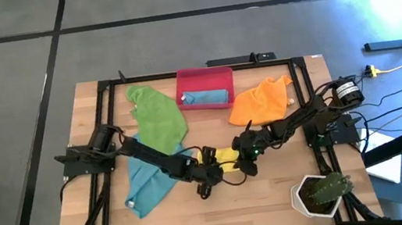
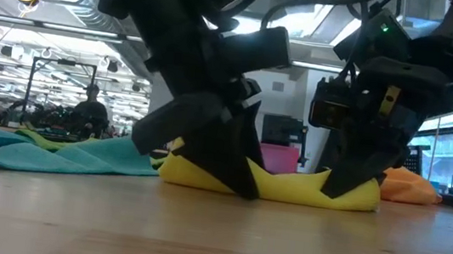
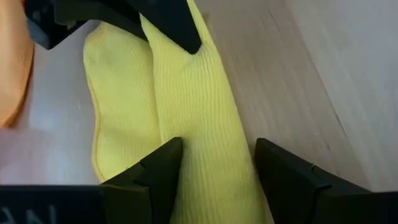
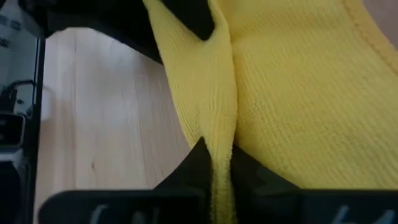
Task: Roll microfiber towels into tight, uniform cylinder then place into a basket
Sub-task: Roll the yellow microfiber towel
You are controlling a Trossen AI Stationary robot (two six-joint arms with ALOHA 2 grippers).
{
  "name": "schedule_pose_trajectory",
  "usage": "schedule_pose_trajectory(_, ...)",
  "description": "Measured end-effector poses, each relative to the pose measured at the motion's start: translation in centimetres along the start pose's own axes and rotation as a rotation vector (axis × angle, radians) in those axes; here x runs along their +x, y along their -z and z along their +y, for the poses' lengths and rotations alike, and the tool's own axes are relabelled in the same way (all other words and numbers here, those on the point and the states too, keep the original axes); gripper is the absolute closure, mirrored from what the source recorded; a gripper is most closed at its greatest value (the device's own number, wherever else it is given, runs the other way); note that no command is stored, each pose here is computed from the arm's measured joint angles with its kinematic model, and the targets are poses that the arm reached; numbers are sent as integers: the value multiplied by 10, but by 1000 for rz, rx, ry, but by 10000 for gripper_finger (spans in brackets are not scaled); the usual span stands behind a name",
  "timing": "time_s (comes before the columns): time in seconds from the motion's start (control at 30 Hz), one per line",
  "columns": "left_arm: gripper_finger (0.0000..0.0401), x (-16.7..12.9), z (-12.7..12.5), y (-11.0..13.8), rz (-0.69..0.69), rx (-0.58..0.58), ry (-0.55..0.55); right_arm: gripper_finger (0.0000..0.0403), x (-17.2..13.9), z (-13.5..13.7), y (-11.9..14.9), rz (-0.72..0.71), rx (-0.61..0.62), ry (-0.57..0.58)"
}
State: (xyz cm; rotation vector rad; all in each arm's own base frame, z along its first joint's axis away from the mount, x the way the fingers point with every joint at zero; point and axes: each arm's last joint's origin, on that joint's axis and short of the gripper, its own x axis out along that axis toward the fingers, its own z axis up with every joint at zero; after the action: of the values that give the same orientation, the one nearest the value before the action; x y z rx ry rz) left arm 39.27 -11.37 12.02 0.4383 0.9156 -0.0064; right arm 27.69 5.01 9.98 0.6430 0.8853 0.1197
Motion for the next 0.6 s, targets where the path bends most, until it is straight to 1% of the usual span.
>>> schedule_pose_trajectory(0.17,219,4,4,3,19,-32,40,343,0,1,-1,-8,-124,-7)
schedule_pose_trajectory(0.27,239,4,3,4,27,-50,50,326,-2,2,-2,-20,-154,-3)
schedule_pose_trajectory(0.43,282,5,2,5,28,-52,74,318,-13,10,-9,-68,-225,-12)
schedule_pose_trajectory(0.6,336,5,2,5,29,-52,76,317,-35,22,-15,-118,-293,-6)
